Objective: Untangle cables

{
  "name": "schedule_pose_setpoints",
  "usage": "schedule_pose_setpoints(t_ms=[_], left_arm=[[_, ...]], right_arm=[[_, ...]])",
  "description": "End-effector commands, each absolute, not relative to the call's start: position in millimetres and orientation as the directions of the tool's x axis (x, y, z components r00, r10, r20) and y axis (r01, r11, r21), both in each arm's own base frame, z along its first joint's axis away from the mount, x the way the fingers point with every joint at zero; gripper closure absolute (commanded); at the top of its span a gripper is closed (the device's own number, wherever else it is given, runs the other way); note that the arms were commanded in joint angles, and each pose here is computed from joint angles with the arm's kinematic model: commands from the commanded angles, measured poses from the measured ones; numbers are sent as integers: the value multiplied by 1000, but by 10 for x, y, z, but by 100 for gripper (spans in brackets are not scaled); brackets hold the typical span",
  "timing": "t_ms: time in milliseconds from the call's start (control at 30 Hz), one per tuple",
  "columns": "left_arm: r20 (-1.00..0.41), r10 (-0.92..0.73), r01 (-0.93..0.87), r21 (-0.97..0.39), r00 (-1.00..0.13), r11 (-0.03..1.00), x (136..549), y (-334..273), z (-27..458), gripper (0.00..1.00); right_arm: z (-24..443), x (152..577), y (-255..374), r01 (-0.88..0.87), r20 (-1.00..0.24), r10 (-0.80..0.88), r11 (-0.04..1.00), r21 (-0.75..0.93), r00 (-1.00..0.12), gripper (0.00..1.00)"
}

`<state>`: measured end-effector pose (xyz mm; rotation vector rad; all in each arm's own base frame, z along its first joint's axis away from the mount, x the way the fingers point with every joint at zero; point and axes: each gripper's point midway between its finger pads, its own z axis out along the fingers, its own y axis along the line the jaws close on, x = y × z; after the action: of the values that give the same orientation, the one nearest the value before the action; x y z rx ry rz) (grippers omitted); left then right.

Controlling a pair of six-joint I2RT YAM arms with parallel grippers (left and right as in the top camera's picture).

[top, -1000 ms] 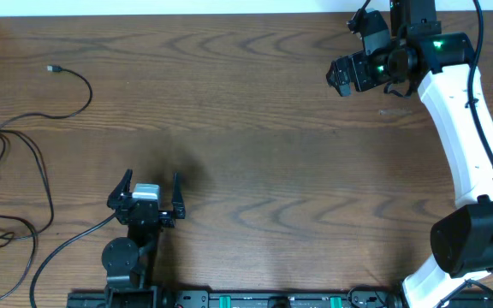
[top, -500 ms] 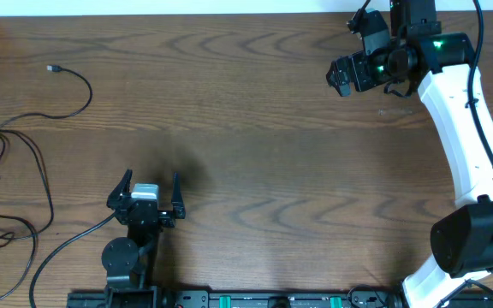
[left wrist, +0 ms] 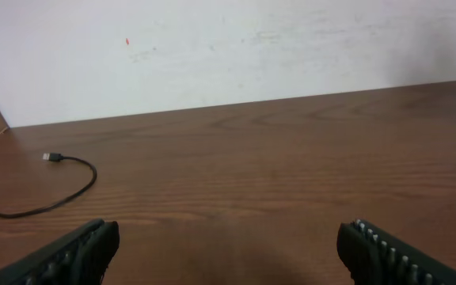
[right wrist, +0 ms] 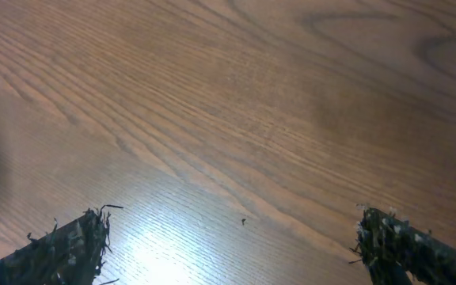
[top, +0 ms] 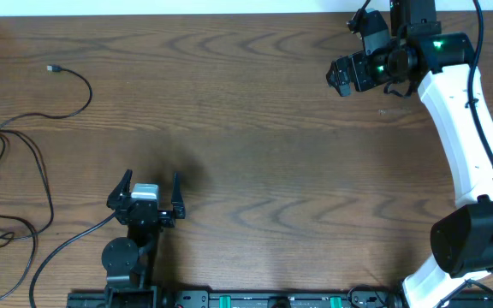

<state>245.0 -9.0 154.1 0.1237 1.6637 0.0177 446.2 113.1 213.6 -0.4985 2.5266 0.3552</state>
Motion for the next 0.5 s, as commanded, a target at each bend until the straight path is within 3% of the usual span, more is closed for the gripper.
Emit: schedule_pose_setpoints(t_ms=[0, 467], left_arm=[[-987, 86, 81, 75, -139, 994, 2439, -105, 1388, 8], [-987, 86, 81, 75, -139, 994, 2439, -105, 1388, 7]], right_arm=[[2113, 4447, 1163, -428, -546, -288, 892, 148, -787, 1], [2092, 4451, 1160, -427, -542, -287, 892, 149, -790, 1]])
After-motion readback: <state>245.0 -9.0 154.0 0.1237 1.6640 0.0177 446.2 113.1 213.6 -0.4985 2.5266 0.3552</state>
